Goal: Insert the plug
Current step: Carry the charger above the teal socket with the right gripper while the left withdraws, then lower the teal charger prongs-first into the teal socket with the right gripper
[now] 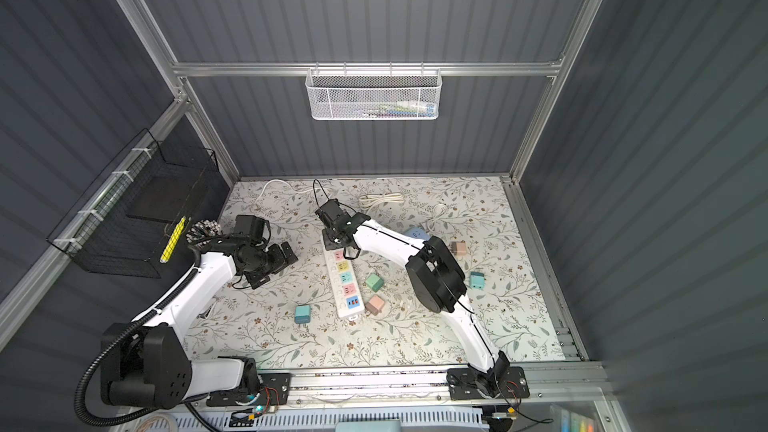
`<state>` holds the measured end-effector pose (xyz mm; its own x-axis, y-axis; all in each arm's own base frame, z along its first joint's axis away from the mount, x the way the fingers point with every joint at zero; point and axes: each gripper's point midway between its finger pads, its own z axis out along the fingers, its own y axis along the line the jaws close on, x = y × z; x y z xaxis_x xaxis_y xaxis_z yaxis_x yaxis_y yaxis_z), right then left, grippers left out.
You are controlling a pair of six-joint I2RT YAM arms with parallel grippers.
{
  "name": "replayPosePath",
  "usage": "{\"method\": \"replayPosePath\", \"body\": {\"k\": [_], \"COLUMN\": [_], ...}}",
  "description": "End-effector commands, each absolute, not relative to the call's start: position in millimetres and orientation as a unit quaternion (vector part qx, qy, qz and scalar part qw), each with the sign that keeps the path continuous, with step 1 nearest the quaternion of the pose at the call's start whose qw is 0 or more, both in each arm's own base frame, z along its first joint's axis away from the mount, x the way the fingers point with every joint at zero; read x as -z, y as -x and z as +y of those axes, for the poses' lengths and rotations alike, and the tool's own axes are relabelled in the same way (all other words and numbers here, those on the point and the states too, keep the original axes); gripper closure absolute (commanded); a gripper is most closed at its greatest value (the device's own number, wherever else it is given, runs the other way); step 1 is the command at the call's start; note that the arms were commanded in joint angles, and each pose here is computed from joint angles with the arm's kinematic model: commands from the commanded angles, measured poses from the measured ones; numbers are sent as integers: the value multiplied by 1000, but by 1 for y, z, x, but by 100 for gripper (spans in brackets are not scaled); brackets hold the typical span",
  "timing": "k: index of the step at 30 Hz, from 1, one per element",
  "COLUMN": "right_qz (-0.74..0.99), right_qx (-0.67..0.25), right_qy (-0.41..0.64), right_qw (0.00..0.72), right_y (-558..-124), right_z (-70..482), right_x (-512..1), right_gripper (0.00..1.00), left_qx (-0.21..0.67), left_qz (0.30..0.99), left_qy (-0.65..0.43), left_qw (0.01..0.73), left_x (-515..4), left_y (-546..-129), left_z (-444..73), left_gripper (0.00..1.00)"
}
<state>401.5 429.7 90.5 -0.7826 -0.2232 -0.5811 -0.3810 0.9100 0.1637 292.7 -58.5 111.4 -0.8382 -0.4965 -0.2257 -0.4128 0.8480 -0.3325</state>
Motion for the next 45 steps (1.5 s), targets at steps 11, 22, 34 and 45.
{"method": "replayPosePath", "body": {"k": [11,22,34,45], "right_qz": [942,950,955,955], "right_qx": [-103,-35,10,8], "right_qy": [164,163,187,202], "right_qw": [275,263,230,217], "right_y": [-397,-403,-381,-377], "right_z": [426,414,401,403], "right_x": [-78,-59,-17,-11], "right_gripper": [91,91,92,84], "left_qx": [151,152,148,136], "left_qz": [948,947,943,939], "left_qy": [234,236,250,262], "left_qw": [154,156,161,179], "left_x": [-115,-116,-120,-123], "left_y": [-289,-287,-283,-277], "left_z": [-58,-57,-54,-46], "left_gripper": [0,0,0,0]}}
